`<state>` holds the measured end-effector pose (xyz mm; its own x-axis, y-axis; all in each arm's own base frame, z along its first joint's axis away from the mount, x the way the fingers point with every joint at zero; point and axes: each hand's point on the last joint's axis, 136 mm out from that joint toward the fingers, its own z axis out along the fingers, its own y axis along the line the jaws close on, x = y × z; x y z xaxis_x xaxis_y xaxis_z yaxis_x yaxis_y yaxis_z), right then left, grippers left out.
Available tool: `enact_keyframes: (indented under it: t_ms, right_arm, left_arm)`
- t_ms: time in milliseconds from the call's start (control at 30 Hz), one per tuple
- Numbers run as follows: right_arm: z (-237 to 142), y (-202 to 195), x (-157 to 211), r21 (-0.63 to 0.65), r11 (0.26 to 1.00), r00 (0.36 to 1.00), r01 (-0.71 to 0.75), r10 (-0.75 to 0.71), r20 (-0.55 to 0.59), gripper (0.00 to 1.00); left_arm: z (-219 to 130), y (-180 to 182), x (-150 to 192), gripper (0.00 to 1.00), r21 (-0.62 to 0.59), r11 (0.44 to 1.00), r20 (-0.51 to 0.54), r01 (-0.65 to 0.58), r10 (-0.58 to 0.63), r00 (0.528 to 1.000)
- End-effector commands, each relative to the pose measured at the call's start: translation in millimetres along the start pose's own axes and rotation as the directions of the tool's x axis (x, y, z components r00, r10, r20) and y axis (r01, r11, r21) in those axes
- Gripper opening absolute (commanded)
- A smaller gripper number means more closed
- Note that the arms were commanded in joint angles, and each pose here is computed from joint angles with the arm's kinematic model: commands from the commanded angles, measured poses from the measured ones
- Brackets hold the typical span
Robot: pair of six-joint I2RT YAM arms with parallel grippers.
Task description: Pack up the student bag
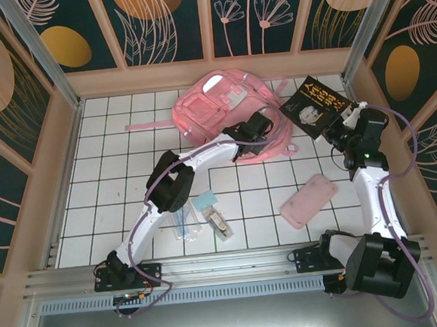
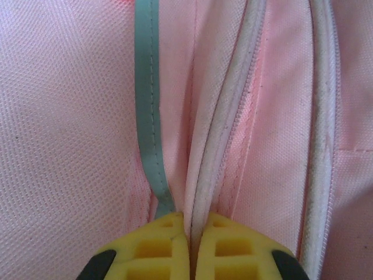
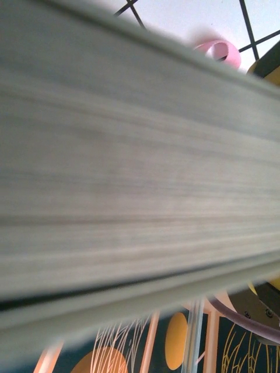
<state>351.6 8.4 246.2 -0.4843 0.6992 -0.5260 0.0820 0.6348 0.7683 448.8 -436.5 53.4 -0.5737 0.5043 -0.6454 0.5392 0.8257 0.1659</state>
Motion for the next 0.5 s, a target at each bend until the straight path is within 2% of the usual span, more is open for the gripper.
enact_keyframes:
  t_ms: [0, 133, 233, 333, 467]
  right_arm:
    - [-15, 19, -19, -0.023, 0.996, 0.992, 0.092, -0.089, 0.090, 0.00]
    - [-25, 9, -33, 0.085, 0.991, 0.980, 0.106, -0.118, 0.161, 0.00]
    - [-31, 2, -38, 0.136, 0.985, 0.971, 0.102, -0.128, 0.200, 0.00]
    - [-30, 3, -33, 0.107, 0.990, 0.974, 0.096, -0.115, 0.194, 0.00]
    - [-15, 8, -10, -0.006, 0.998, 0.991, 0.070, -0.069, 0.111, 0.00]
  left_arm:
    - [-13, 30, 1, 0.00, 0.014, 0.998, -0.030, 0.063, -0.062, 0.998]
    - [-74, 49, -56, 0.00, 0.141, 0.968, 0.094, 0.209, -0.224, 0.970]
    - [-103, 68, -81, 0.00, 0.224, 0.929, 0.132, 0.295, -0.329, 0.935]
    - [-130, 75, -103, 0.00, 0.304, 0.897, 0.165, 0.321, -0.382, 0.909]
    - [-153, 74, -123, 0.00, 0.408, 0.842, 0.165, 0.352, -0.448, 0.879]
